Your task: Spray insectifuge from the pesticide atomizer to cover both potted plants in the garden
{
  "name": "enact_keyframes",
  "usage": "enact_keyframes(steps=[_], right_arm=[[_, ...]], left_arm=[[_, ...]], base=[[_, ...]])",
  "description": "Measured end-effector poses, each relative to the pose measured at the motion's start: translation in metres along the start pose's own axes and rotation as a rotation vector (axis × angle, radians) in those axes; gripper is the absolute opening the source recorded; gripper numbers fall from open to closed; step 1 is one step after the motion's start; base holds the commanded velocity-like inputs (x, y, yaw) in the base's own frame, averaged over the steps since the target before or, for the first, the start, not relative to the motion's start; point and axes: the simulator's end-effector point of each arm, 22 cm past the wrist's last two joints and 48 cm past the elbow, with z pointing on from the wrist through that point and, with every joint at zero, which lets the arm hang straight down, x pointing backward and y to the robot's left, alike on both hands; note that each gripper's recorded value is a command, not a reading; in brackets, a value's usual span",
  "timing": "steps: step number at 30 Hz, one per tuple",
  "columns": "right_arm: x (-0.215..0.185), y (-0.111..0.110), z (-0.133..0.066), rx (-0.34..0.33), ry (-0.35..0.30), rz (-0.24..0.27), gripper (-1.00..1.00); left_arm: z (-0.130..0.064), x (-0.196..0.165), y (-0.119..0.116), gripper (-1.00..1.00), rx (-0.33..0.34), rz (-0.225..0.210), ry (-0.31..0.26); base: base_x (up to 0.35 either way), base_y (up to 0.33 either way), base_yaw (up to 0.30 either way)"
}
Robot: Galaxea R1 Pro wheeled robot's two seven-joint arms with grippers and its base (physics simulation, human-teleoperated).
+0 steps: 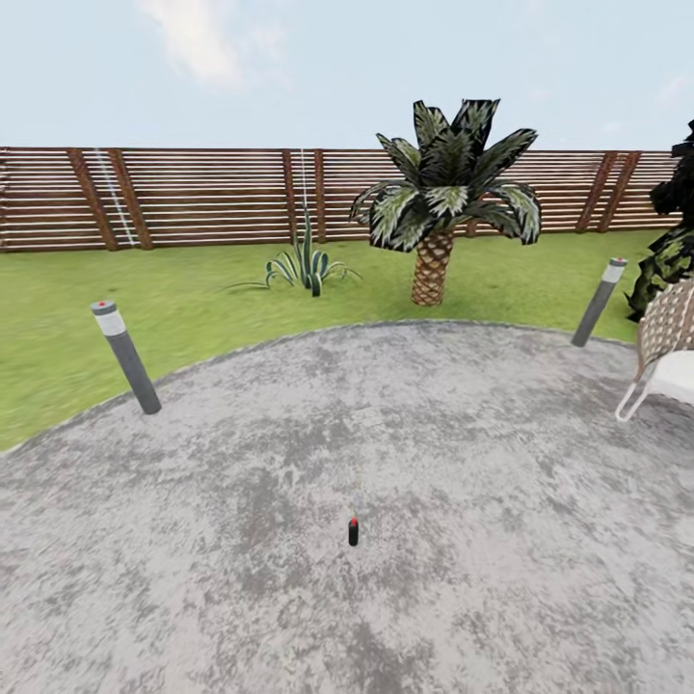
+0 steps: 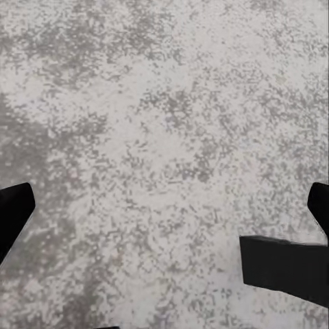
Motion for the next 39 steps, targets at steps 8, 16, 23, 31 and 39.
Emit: enact_keyframes(steps=[8, 16, 23, 31, 39], right_arm=[[0.0001, 0.0002, 0.0, 0.0, 0.0, 0.0, 1.0], [0.0002, 0.0003, 0.0, 0.0, 0.001, 0.0, 1.0], [0.0002, 0.0004, 0.0, -0.001, 0.001, 0.0, 1.0], [0.0002, 0.0008, 0.0, -0.001, 0.001, 0.001, 1.0], [0.0002, 0.0006, 0.0, -0.001, 0.001, 0.0, 1.0]], left_arm=[[0.0, 0.0, 0.0, 1.0, 0.0, -0.001, 0.0], [0.0, 0.0, 0.0003, 1.0, -0.001, -0.002, 0.0], [0.0, 0.0, 0.0005, 1.0, -0.001, -0.004, 0.0], [0.0, -0.0001, 0.0005, 1.0, -0.001, -0.003, 0.0], [0.0, 0.0, 0.0002, 1.0, -0.001, -0.002, 0.0]], base=[[0.338, 0.0, 0.277], [0.338, 0.033, 0.278], [0.338, 0.085, 0.278], [0.319, 0.163, 0.278], [0.302, 0.149, 0.278]])
